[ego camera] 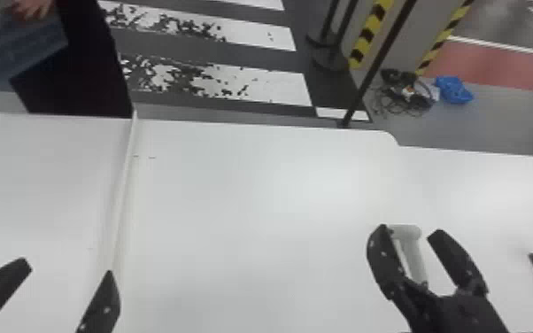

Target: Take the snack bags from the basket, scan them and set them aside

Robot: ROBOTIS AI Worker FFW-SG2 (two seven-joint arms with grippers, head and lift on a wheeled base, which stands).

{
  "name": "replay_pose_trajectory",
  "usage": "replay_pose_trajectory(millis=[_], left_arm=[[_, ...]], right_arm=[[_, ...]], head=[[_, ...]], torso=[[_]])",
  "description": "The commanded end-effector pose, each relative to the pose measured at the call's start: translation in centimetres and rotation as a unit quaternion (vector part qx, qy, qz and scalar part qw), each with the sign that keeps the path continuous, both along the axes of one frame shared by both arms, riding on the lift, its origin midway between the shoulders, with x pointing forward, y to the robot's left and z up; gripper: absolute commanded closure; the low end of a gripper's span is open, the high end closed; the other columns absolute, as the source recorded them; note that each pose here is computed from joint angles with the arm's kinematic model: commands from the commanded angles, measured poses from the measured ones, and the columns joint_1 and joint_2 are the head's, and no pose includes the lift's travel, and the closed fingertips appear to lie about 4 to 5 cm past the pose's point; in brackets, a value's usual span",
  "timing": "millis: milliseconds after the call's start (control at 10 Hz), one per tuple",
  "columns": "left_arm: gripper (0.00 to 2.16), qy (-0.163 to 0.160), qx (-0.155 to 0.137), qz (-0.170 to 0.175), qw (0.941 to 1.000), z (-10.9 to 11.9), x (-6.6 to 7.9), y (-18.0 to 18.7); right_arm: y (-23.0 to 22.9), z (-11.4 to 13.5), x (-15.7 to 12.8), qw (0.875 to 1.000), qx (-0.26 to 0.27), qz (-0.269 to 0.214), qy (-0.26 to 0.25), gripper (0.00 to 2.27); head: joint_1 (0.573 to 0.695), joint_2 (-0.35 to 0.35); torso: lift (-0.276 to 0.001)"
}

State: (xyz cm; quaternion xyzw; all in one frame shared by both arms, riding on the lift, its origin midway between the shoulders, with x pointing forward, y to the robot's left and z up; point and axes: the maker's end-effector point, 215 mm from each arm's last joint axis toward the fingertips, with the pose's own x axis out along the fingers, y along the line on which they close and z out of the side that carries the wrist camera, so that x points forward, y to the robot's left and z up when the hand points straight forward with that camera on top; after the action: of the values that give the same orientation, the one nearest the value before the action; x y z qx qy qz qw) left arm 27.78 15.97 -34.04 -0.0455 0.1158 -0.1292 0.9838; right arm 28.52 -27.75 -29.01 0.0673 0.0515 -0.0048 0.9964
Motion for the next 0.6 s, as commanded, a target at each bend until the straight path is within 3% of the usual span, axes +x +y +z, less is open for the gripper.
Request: replay_pose_trajectory(millis=[0, 500], left_arm=[[0.06, 0.002, -0.001, -0.004, 1.0000, -0.18, -0.05, -0.11], [0.06, 0.004, -0.006, -0.007, 1.0000, -0.30, -0.10, -0.13]], right_arm=[[0.02, -0.02, 0.01, 1.000, 0.000, 0.001, 0.000, 0.12], [0.02, -0.06, -0.04, 1.000, 0.000, 0.001, 0.001, 0.12]], head=[[0.695, -0.245], [0.695, -0.252]], torso=[[-0.075], [-0.075]])
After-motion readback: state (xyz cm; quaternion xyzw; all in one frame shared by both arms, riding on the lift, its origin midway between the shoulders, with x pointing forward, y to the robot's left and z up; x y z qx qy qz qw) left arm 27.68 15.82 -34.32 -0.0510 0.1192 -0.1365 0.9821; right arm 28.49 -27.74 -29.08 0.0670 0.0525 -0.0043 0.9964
